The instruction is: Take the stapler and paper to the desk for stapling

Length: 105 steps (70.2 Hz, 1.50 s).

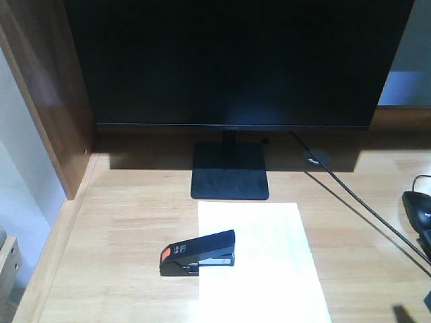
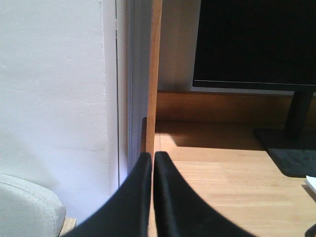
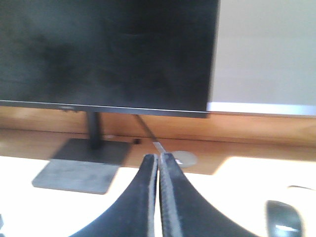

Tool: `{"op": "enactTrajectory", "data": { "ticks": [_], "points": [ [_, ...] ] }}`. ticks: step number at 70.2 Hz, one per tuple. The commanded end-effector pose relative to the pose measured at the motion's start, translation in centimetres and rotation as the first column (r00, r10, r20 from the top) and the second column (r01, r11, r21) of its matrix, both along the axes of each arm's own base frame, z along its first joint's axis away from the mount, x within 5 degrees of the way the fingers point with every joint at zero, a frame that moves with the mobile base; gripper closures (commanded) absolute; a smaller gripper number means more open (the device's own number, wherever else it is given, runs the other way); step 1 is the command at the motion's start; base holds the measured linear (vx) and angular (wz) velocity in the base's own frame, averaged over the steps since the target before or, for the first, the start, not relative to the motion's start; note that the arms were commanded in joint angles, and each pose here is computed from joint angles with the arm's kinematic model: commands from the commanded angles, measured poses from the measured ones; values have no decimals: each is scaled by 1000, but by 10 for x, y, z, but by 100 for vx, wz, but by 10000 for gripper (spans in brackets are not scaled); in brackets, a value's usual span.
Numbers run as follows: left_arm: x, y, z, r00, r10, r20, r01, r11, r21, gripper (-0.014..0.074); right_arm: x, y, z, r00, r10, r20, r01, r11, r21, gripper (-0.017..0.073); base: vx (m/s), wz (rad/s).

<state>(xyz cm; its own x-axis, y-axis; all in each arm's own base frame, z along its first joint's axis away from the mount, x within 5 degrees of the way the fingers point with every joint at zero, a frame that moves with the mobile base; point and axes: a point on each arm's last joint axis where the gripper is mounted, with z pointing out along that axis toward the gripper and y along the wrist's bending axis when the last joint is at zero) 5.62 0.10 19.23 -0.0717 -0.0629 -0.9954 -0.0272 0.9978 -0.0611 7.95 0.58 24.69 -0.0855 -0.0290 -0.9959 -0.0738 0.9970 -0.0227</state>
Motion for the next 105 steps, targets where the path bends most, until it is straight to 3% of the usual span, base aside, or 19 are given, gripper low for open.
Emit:
{"op": "enactTrajectory", "data": {
  "ticks": [1,11,30,105],
  "points": [
    [0,0,5,996,6,89,-4,1000,-15,600,-1,-4,13,995,-50,89,51,999,-11,565,0,0],
    [0,0,5,996,6,89,-4,1000,-15,600,-9,-7,-7,991,-90,99,91,996,-11,565,0,0],
    [0,0,5,996,6,89,-4,1000,-15,600,-23,-7,-46,986,-95,139,98,995,-12,565,0,0],
    [0,0,5,996,6,89,-4,1000,-15,600,-23,-7,-47,988,-92,125,96,995,-25,565,0,0]
  ]
}}
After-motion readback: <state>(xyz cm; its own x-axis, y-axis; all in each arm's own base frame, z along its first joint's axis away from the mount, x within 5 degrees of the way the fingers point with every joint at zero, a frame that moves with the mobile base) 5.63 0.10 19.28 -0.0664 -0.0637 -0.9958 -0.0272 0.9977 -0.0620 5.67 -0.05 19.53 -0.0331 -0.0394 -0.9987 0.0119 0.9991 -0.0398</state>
